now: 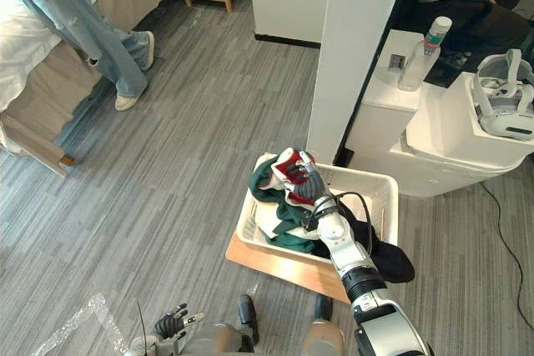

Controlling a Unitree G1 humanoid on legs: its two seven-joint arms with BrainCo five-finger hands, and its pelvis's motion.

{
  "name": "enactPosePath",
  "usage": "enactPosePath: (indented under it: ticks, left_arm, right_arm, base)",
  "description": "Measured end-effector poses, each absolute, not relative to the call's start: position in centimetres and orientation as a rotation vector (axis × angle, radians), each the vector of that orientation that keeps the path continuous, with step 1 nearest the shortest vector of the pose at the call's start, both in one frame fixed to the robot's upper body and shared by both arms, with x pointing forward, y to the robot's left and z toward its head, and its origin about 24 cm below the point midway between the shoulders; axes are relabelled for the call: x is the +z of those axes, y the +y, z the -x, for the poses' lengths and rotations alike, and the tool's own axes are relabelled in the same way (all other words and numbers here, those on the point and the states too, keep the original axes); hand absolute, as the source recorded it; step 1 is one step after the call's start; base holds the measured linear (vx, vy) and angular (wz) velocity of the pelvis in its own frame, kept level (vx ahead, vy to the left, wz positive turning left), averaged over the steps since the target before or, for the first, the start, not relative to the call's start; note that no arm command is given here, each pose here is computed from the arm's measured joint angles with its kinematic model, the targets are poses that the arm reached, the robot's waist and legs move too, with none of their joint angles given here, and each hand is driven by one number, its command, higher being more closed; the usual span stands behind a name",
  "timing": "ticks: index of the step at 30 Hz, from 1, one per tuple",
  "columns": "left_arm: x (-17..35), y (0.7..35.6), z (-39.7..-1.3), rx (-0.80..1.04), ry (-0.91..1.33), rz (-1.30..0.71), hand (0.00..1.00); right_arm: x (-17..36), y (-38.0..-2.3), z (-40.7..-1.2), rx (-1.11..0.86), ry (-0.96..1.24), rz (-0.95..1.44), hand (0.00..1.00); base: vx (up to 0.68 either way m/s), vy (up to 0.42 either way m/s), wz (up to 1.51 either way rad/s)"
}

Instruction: Tidy the bed and pick cloth on bed and put in laundry

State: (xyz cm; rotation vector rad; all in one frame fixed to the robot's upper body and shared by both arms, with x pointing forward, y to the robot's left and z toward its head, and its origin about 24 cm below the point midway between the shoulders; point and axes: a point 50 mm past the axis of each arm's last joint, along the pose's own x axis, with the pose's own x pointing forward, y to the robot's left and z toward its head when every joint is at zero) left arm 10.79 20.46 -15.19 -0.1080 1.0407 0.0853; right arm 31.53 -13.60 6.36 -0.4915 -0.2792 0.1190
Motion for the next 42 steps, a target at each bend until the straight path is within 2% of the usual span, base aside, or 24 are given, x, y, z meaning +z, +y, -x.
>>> enactPosePath:
  ticks: [5,12,15,18,23,27,33,35,42]
  left_arm:
    - [-15.2,21.4,-10.3,0.098,1.062,0.08,0.0]
    - [-15.3,21.4,-9.9,0.084,1.085,0.048,0.0]
    - [-15.5,21.5,-8.9,0.087,1.119,0.044,0.0]
    - [-15.6,21.4,-8.6,0.088,1.132,0.041,0.0]
    - [-15.9,21.6,-6.9,0.113,1.171,0.052,0.0]
    - [-16.1,21.4,-6.3,0.109,1.194,0.063,0.0]
    - [-16.1,21.1,-6.3,0.121,1.194,0.095,0.0]
    - [-16.2,20.9,-6.2,0.12,1.199,0.102,0.0]
    - [-16.3,20.6,-6.4,0.117,1.203,0.13,0.0]
  right_arm:
    - [7.2,-13.8,-30.4,0.101,-0.347,0.536,0.0]
    - [7.7,-16.5,-29.8,0.016,-0.346,0.59,0.0]
    - [7.2,-18.7,-29.2,-0.078,-0.287,0.588,0.0]
    - [5.4,-23.2,-27.1,-0.273,-0.158,0.581,0.0]
    - [4.2,-28.2,-24.2,-0.496,-0.043,0.54,0.0]
    - [0.4,-32.1,-20.9,-0.662,0.197,0.402,0.0]
    - [-6.9,-32.2,-16.3,-0.67,0.587,0.202,0.0]
    - [-10.6,-30.2,-13.4,-0.628,0.769,0.098,0.0]
    - [-15.3,-23.8,-8.8,-0.526,1.007,-0.241,0.0]
  base:
    - [0.0,-0.022,-0.05]
    - [-0.04,-0.016,-0.11]
    - [-0.03,-0.022,-0.21]
    - [-0.04,-0.015,-0.22]
    - [-0.05,-0.015,-0.25]
    - [-0.02,-0.024,-0.16]
    - [0.0,0.0,0.0]
    - [0.0,0.0,0.0]
    - [-0.01,-0.006,0.08]
